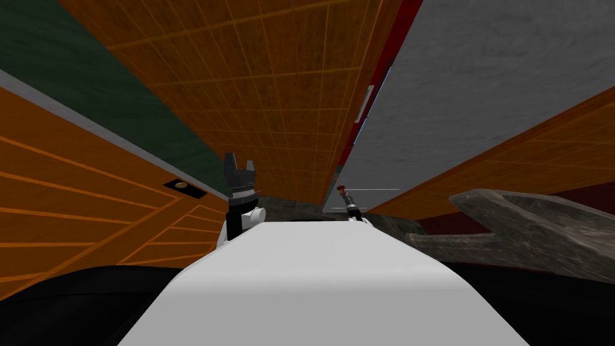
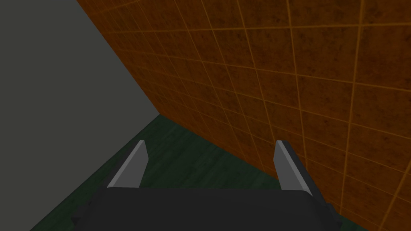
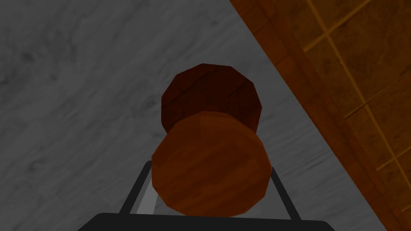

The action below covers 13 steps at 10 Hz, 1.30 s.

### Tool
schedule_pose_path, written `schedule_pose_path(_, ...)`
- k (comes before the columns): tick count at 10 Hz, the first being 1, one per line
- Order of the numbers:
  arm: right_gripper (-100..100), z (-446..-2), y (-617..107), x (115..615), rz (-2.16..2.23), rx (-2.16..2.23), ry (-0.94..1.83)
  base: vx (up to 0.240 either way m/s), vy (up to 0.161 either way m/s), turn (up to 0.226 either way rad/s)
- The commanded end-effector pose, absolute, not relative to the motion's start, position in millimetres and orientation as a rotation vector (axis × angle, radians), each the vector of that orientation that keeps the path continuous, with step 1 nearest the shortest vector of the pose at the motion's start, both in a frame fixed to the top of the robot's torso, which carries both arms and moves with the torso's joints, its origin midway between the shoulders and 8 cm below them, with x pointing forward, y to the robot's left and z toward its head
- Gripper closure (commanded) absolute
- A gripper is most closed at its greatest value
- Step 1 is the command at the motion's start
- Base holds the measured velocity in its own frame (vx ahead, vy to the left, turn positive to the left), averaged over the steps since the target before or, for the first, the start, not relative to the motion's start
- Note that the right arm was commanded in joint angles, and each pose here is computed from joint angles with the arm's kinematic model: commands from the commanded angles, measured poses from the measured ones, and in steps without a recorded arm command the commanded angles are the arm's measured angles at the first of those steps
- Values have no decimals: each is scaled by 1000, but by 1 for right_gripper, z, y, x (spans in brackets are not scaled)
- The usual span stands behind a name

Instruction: Pull the door open

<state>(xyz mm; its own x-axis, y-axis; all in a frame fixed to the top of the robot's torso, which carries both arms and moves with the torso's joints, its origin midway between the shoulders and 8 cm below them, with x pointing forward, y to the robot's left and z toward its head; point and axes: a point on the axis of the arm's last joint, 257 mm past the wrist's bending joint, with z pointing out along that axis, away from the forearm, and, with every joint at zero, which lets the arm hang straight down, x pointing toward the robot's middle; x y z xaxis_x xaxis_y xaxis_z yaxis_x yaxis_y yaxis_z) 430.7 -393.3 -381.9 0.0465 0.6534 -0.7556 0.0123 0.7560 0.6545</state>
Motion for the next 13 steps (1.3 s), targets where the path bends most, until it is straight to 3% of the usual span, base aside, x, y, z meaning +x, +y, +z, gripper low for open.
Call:
schedule_pose_path(1,100,-387,-384,430,588,627,1451,-32,-17,51)
schedule_pose_path(13,100,-385,-385,436,827,890,1333,-41,-21,43)
